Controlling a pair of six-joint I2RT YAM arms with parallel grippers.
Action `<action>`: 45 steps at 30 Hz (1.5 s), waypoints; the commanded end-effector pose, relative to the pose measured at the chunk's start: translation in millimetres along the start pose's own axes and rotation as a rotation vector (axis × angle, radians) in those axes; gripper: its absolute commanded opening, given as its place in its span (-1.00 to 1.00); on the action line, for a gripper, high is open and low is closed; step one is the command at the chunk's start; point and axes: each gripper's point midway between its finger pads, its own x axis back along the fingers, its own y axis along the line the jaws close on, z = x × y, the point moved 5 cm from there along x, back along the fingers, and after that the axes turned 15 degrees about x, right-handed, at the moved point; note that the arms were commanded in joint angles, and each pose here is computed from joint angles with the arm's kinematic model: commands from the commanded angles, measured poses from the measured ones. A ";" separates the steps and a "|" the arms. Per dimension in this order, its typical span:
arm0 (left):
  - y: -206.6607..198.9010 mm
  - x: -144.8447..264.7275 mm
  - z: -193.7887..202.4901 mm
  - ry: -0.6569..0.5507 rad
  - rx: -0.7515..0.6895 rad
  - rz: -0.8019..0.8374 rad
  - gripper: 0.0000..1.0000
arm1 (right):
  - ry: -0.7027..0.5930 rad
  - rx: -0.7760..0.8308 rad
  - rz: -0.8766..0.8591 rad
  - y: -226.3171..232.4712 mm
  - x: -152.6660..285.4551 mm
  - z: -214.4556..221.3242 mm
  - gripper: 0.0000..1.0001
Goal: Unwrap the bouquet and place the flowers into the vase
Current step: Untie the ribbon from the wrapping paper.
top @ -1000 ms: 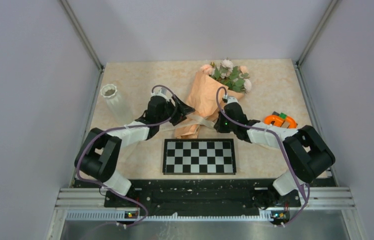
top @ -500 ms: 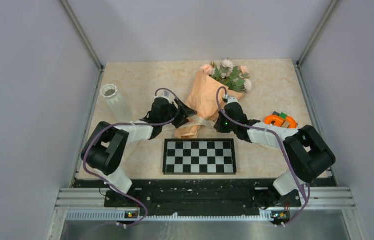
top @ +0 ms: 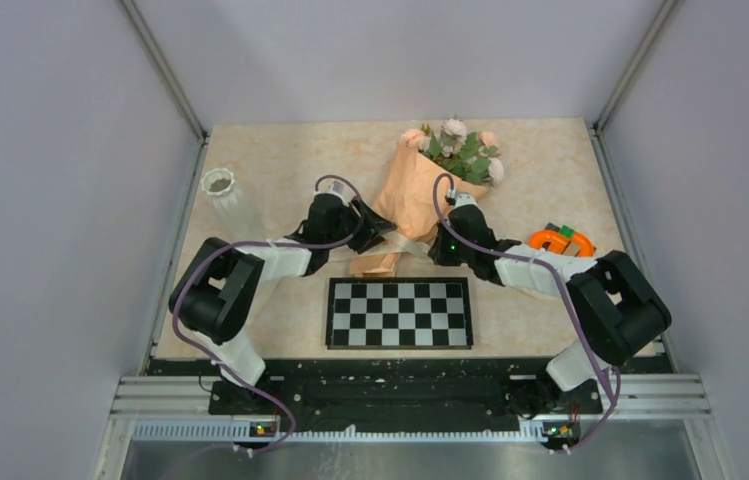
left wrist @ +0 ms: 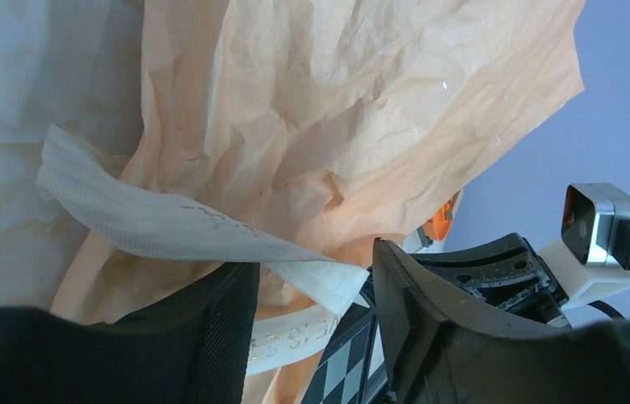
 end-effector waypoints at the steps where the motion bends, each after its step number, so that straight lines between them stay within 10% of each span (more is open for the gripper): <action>1: -22.3 -5.3 -1.0 0.001 -0.030 0.077 0.10 | -0.053 -0.006 -0.012 0.5 6.7 -11.6 -1.00; 20: -29.9 -4.9 -8.5 -0.026 -0.062 0.083 -1.00 | -0.052 -0.001 0.002 -1.2 7.5 -12.8 -1.00; 45: 6.9 40.4 -81.8 -0.193 -0.093 -0.017 -1.00 | -0.052 -0.005 0.108 -16.7 14.6 -9.0 -1.00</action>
